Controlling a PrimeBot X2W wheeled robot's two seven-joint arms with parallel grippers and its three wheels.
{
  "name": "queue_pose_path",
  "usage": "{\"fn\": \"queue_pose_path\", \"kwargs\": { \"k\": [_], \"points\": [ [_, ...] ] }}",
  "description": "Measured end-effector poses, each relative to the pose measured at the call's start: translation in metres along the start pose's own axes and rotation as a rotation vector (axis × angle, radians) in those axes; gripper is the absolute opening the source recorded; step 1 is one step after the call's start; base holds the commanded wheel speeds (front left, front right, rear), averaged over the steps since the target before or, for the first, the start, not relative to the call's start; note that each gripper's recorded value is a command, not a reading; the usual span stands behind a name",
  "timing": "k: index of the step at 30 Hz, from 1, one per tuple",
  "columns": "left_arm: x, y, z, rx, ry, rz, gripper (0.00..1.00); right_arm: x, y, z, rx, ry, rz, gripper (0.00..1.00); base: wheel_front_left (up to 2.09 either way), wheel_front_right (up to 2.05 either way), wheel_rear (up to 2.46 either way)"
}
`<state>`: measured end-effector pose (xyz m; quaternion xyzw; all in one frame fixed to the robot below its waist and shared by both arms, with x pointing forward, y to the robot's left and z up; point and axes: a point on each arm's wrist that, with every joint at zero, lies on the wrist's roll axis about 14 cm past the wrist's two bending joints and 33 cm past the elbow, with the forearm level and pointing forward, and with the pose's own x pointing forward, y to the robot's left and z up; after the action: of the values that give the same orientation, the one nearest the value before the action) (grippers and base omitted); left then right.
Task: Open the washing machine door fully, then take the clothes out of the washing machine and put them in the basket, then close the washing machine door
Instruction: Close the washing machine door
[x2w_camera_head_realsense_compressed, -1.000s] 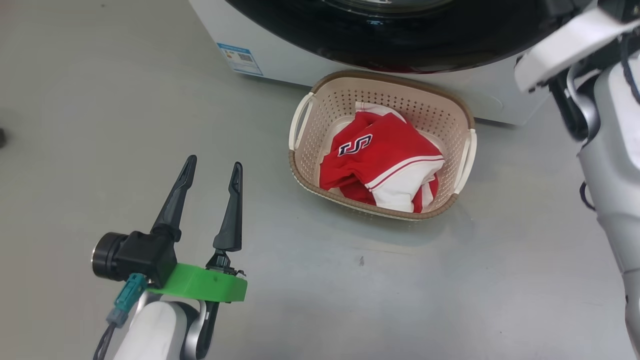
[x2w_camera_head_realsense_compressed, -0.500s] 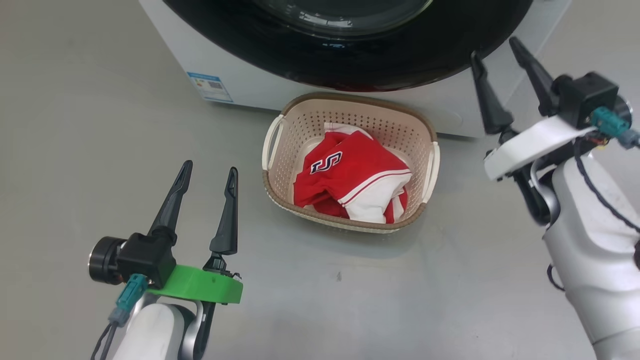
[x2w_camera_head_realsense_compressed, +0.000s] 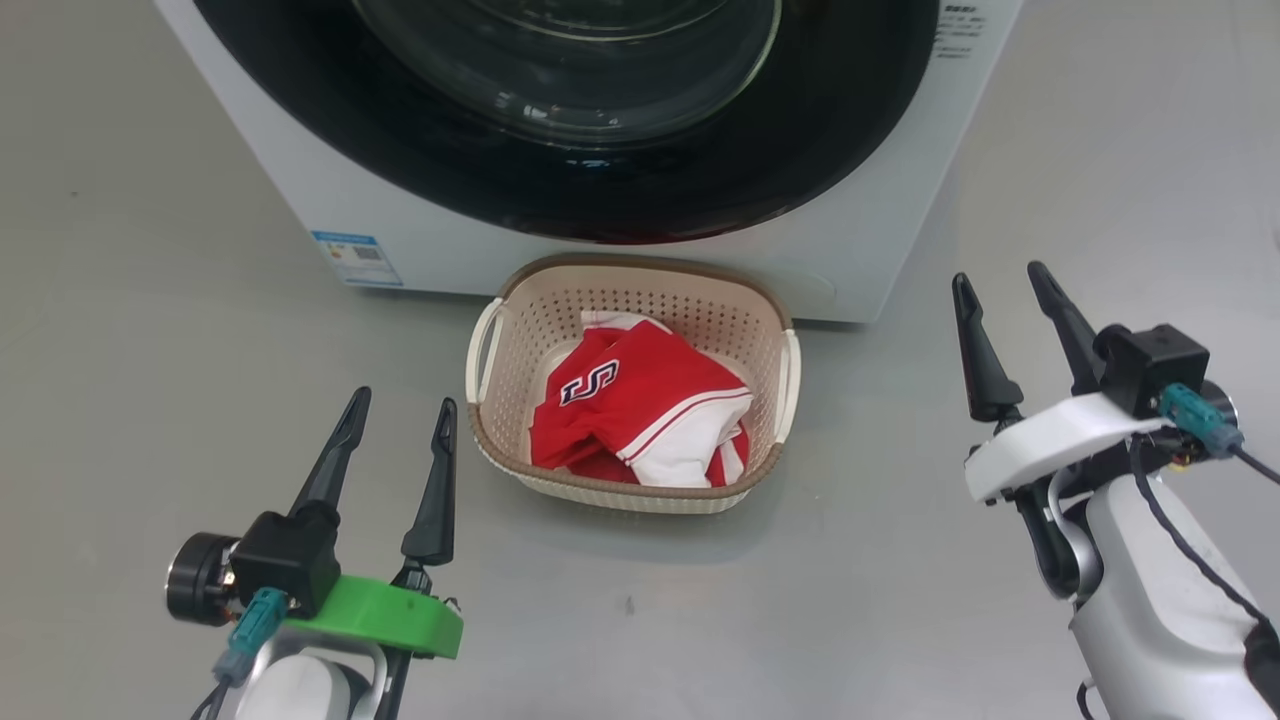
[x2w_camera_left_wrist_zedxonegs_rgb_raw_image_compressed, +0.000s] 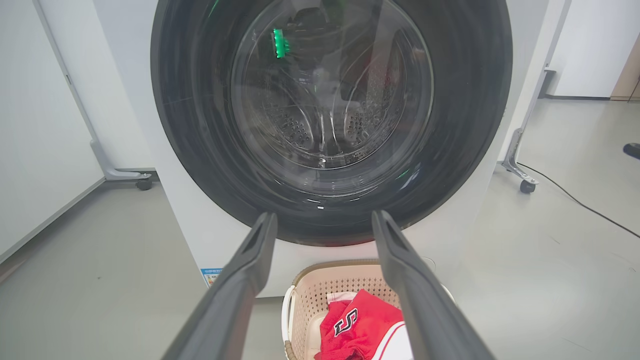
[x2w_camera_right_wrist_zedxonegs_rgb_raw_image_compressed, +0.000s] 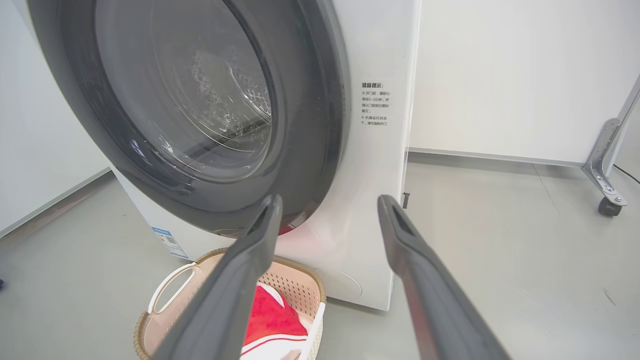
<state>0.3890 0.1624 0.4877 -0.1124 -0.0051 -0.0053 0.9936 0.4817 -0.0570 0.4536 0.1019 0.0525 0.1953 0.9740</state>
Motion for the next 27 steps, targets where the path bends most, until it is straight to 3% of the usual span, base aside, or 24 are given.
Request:
{"fn": "queue_pose_path", "kwargs": {
  "k": [7, 27],
  "points": [
    [-0.008, -0.009, -0.002, 0.004, 0.01, -0.038, 1.0, -0.042, -0.014, 0.005, 0.015, -0.02, -0.098, 1.0, 0.0, 0.0, 0.0],
    [-0.025, -0.036, 0.0, -0.002, 0.009, -0.13, 1.0, -0.123, -0.021, 0.013, 0.037, -0.067, -0.229, 1.0, 0.0, 0.0, 0.0]
  ]
}}
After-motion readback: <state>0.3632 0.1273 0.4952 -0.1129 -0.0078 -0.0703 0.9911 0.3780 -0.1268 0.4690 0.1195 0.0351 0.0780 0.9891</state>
